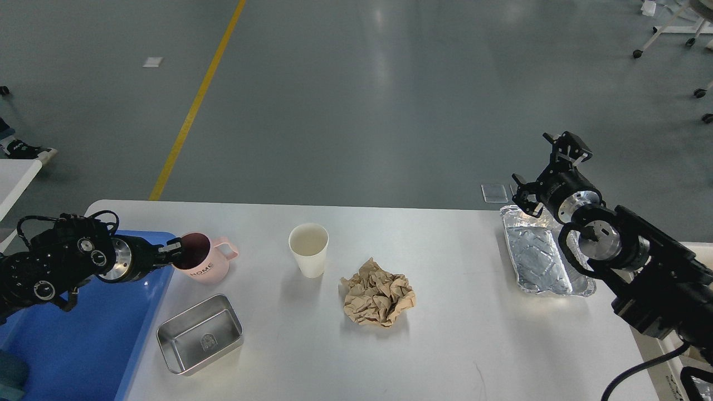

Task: Tidy desktop
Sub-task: 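Grasp the pink mug with the left gripper, then lift the pink mug and lower it into the blue tray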

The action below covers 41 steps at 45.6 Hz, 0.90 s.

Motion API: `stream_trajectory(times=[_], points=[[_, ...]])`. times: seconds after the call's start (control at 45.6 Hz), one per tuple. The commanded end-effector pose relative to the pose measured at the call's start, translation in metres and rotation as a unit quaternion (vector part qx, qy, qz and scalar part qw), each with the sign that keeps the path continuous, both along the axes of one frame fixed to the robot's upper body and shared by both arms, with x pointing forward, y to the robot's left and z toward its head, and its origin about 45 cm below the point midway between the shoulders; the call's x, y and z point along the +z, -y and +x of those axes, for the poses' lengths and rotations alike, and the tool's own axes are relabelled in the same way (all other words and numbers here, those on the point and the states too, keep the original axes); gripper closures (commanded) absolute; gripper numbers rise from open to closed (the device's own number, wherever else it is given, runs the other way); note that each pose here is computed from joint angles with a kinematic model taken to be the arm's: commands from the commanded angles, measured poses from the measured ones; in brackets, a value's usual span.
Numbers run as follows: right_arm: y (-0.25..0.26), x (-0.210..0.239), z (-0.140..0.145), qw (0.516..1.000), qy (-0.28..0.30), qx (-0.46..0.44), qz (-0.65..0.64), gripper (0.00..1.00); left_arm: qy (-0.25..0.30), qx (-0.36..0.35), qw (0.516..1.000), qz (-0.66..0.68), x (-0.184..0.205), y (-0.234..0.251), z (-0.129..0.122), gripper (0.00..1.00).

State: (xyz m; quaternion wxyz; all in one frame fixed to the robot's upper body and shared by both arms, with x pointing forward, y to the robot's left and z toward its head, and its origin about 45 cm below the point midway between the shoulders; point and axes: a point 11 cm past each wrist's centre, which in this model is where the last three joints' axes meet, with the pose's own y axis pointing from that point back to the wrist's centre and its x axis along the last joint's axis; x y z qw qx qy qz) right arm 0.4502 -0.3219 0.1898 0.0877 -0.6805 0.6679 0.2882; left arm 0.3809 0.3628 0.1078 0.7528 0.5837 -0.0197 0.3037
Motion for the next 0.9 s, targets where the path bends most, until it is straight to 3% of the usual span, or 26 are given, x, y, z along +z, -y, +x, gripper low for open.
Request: stream_trajectory(times=[0.0, 0.548, 0.878], points=[[0.0, 0.0, 0.0, 1.0, 0.0, 0.0, 0.0, 0.0, -0.003, -0.003, 1.0, 0.0, 0.0, -0.001, -0.001, 1.0], [0.001, 0.001, 0.0, 1.0, 0.001, 0.0, -0.002, 0.0, 0.002, -0.022, 1.0, -0.009, 0.008, -0.007, -0.006, 1.0], [0.003, 0.002, 0.001, 1.0, 0.002, -0.002, -0.002, 0.0, 0.011, -0.043, 0.999, 0.0, 0.074, -0.054, -0.058, 1.0]])
